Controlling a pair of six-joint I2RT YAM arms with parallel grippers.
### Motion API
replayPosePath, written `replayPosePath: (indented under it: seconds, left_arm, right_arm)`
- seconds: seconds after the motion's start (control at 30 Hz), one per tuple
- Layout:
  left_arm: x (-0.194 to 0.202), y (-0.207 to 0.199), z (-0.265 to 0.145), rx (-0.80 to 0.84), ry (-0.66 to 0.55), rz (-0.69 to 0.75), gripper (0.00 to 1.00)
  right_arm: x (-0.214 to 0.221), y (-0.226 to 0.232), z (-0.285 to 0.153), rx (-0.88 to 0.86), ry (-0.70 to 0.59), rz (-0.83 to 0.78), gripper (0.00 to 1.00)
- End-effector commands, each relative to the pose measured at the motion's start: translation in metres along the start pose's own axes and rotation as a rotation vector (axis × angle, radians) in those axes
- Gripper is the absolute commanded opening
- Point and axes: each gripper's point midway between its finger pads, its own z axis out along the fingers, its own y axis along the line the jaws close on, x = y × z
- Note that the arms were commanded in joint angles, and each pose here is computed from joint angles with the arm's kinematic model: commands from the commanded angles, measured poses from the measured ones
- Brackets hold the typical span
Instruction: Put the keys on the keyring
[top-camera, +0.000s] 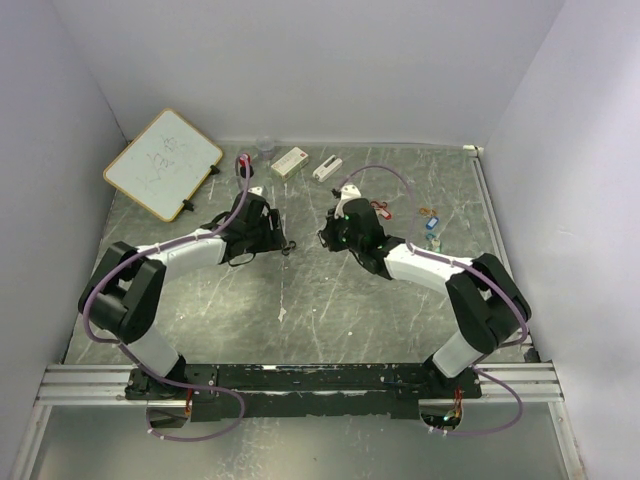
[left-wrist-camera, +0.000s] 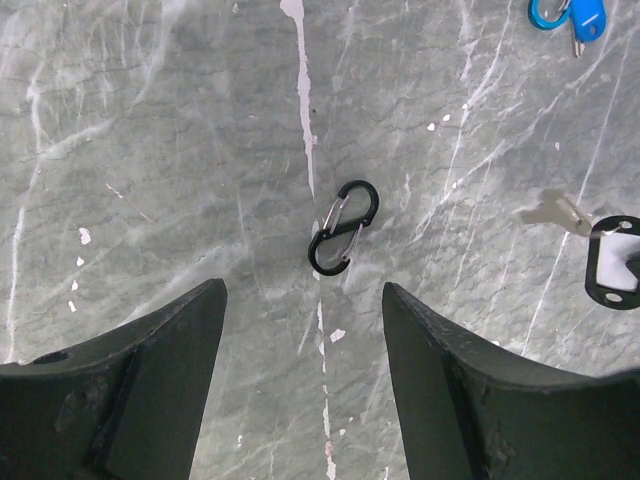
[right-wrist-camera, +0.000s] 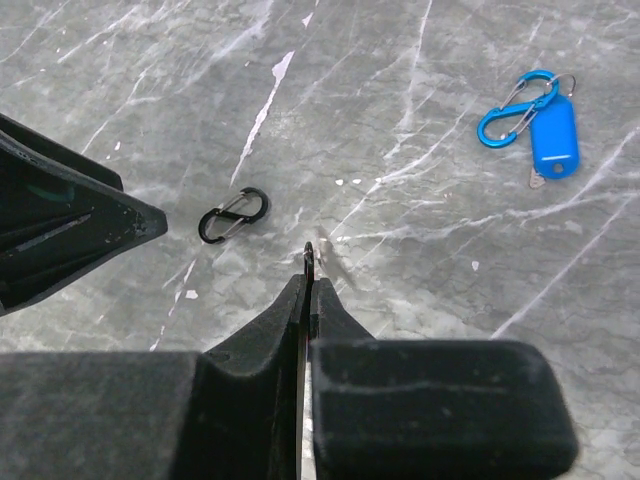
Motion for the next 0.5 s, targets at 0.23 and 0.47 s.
replayPosePath:
  seconds: [0.23,0.47]
  left_arm:
    - [0.002,-0.028,0.012,0.033,-0.036,0.101,0.73]
    - [0.013,-0.034,0.027,-0.037,-0.042,0.193,0.71]
  right_arm:
    - [-0.029,-0.017,-0.018,0.056,-0.072,-0.006,0.0]
    - [-0.039,-0.023,-0.03,0.068,-0.101,-0.005,0.0]
